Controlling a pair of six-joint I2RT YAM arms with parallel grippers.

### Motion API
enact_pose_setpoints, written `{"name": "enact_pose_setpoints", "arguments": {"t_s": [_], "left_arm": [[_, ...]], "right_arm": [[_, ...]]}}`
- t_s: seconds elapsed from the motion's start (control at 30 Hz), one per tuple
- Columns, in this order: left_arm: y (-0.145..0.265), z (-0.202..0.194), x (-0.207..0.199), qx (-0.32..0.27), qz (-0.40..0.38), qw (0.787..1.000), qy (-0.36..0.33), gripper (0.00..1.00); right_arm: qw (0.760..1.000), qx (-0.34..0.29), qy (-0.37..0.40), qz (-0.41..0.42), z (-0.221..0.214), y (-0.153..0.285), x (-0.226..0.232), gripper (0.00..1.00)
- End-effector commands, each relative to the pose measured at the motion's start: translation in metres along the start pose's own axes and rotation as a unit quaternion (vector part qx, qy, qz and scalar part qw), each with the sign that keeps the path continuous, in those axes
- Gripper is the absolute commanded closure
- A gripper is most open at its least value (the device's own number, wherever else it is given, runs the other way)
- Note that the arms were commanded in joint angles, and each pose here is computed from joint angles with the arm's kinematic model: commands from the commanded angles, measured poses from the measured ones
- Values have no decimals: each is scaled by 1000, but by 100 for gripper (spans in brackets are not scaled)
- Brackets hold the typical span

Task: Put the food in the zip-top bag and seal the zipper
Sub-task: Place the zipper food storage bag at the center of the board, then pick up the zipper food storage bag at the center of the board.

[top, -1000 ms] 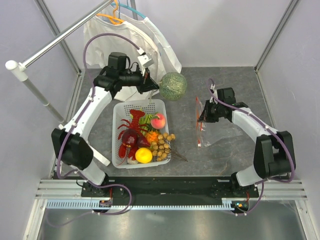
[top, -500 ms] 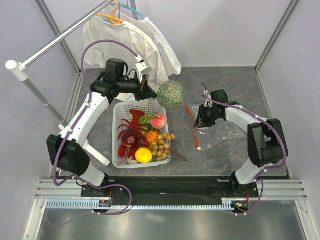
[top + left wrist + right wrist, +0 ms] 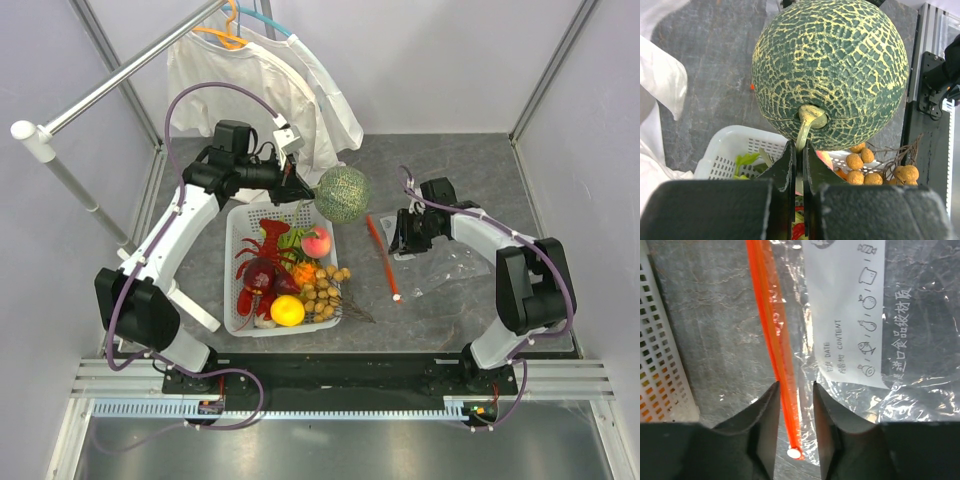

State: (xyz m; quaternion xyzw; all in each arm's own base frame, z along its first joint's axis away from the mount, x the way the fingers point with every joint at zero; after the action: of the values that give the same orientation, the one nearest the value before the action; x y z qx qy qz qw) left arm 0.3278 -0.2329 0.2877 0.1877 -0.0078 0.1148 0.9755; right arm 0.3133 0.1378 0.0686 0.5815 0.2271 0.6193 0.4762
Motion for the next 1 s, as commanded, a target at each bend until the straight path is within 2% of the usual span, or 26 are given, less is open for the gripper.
{"name": "enact_pose_setpoints", "arguments": {"t_s": [0.0, 0.1, 0.37, 0.63, 0.77, 0.87, 0.97], "left_arm": [[3, 6, -8, -16, -12, 999, -26, 98], [4, 5, -10, -15, -14, 1000, -22, 98], [4, 7, -8, -16, -11, 1000, -23, 98], [3, 5, -8, -15, -13, 1000, -21, 98], [2, 4, -8, -15, -15, 1000, -20, 98], [1, 1, -8, -13, -16, 1000, -18, 98], [0, -1, -7, -11, -18, 1000, -19, 98]], "right_arm": [[994, -61, 84, 21, 16, 23, 34, 52], [992, -61, 111, -2, 11, 18, 35, 48], [988, -35, 135, -59, 4, -4, 22, 53], [987, -24, 136, -84, 3, -16, 10, 63], [987, -22, 133, -89, 3, -19, 7, 76], [986, -23, 131, -95, 4, -20, 5, 80], [986, -27, 124, -106, 6, -21, 2, 80]]}}
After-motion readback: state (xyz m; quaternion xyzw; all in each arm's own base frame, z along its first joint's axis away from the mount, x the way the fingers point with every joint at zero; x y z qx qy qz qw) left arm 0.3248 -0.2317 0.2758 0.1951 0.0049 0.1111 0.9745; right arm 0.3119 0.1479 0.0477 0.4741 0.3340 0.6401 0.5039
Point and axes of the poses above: each gripper's point midway between its finger pads, its own y axis back along the fingers, its own x axis along the line the jaws close on, z = x × y, the point moved 2 cm from there along y, back along the fingers, and after that the axes turned 14 degrees about -y, right-handed, at the moved point
